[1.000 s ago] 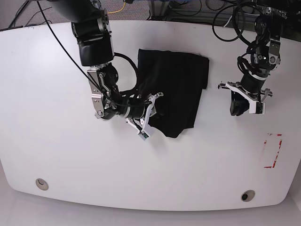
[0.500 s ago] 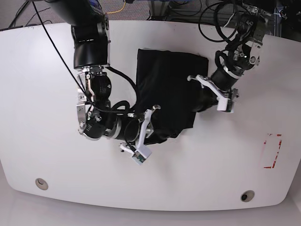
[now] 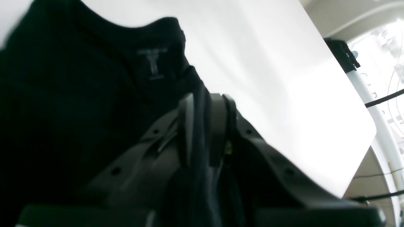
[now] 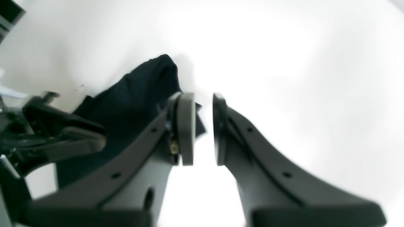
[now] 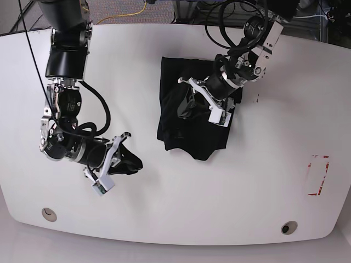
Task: Layout the t-shirt on the table in an organized manner, then fold the t-shirt properly
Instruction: 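Grasp the folded shirt with the left gripper and drag it off the table edge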
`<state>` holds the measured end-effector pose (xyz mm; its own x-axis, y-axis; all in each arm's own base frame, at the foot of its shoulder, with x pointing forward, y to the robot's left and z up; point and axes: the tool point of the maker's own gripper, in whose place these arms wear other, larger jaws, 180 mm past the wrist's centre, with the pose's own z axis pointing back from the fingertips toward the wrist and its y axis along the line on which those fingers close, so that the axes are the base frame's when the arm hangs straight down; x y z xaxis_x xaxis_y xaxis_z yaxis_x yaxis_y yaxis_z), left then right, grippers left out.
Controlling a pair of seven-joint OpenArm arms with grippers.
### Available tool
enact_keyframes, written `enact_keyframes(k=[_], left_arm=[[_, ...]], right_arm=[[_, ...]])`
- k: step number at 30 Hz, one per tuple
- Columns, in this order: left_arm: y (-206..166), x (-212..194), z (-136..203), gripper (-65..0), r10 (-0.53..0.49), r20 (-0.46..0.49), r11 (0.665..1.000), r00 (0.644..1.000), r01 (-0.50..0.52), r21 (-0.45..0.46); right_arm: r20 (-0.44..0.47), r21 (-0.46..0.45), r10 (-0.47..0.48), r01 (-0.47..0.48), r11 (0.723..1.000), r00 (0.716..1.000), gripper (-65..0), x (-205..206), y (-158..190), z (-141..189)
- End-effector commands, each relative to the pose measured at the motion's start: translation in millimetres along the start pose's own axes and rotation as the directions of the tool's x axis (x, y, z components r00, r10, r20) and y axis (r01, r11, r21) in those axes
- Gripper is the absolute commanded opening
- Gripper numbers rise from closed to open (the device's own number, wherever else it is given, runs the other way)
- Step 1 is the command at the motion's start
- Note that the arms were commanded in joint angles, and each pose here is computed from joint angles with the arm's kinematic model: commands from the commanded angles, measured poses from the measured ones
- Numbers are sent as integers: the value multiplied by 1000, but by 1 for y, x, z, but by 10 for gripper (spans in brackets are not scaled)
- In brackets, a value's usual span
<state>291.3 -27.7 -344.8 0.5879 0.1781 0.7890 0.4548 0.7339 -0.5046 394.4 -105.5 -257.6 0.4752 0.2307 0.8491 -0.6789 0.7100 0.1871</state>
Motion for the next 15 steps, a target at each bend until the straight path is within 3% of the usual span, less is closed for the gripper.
enact_keyframes(k=[1, 10, 15], left_arm=[[-12, 23, -9, -575, 1, 66, 999, 998, 1, -32], [23, -4, -30, -575, -63, -28, 995, 998, 65, 73], [70, -12, -12, -575, -93, -83, 982, 992, 106, 158]], right_arm=[[50, -8, 15, -14, 1000, 999, -549, 15, -4, 10], [42, -34, -15, 17, 999, 999, -549, -2, -10, 24], [38, -34, -5, 6, 999, 999, -549, -8, -3, 27]])
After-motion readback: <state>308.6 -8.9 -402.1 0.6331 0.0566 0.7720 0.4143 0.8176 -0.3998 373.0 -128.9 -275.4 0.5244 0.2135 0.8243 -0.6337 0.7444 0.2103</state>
